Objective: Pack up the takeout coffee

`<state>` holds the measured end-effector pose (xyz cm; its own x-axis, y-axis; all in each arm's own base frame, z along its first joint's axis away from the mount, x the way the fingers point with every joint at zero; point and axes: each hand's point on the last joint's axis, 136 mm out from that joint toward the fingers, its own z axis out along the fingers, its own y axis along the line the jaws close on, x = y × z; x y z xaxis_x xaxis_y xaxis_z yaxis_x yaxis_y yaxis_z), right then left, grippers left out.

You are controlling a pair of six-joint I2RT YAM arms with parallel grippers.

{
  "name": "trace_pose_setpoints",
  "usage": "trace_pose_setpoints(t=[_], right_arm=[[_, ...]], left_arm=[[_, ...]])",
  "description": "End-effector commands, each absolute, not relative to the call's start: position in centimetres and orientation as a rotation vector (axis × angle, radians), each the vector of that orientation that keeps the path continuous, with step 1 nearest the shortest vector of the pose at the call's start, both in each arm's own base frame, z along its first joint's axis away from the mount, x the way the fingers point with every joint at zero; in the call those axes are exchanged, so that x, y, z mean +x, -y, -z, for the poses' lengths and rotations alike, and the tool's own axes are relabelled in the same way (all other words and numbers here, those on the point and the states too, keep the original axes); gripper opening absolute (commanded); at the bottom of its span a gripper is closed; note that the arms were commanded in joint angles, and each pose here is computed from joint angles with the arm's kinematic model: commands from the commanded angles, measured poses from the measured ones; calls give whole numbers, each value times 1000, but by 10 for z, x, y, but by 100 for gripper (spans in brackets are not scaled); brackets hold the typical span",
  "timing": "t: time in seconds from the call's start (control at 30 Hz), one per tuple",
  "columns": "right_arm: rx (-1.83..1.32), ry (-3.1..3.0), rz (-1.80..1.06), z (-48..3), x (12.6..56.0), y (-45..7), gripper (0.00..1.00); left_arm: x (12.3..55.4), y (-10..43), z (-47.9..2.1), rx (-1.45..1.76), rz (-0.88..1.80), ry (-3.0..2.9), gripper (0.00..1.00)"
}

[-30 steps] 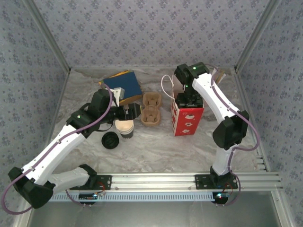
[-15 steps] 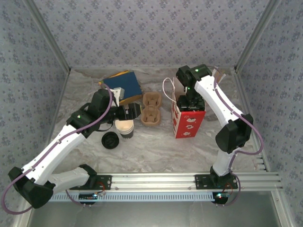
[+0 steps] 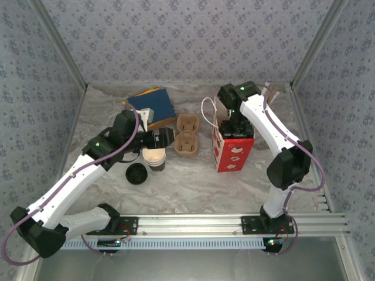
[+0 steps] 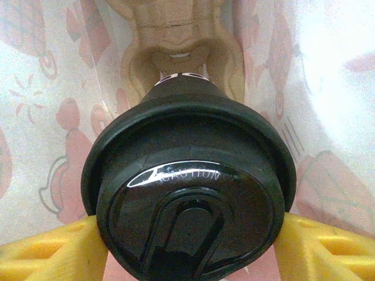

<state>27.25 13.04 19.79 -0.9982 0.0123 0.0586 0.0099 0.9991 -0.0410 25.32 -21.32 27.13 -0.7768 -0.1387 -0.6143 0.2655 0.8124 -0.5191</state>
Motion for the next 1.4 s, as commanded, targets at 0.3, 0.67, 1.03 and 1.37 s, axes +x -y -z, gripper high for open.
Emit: trace_pose_setpoints(t=[0.3, 0.67, 1.03, 1.37], right_arm=[[-13, 3015, -108, -207, 265, -127, 72], [-15, 3008, -105, -198, 269, -130, 72], [-34, 3011, -95, -188, 267, -129, 72], [-69, 3038, -36, -185, 268, -132, 72]], left_arm=[[257, 214, -291, 95, 807, -2288, 100], [257, 214, -288, 94, 802, -2294, 100], [256, 213, -289, 91, 803, -2291, 100], [255, 212, -288, 78, 808, -2294, 100]])
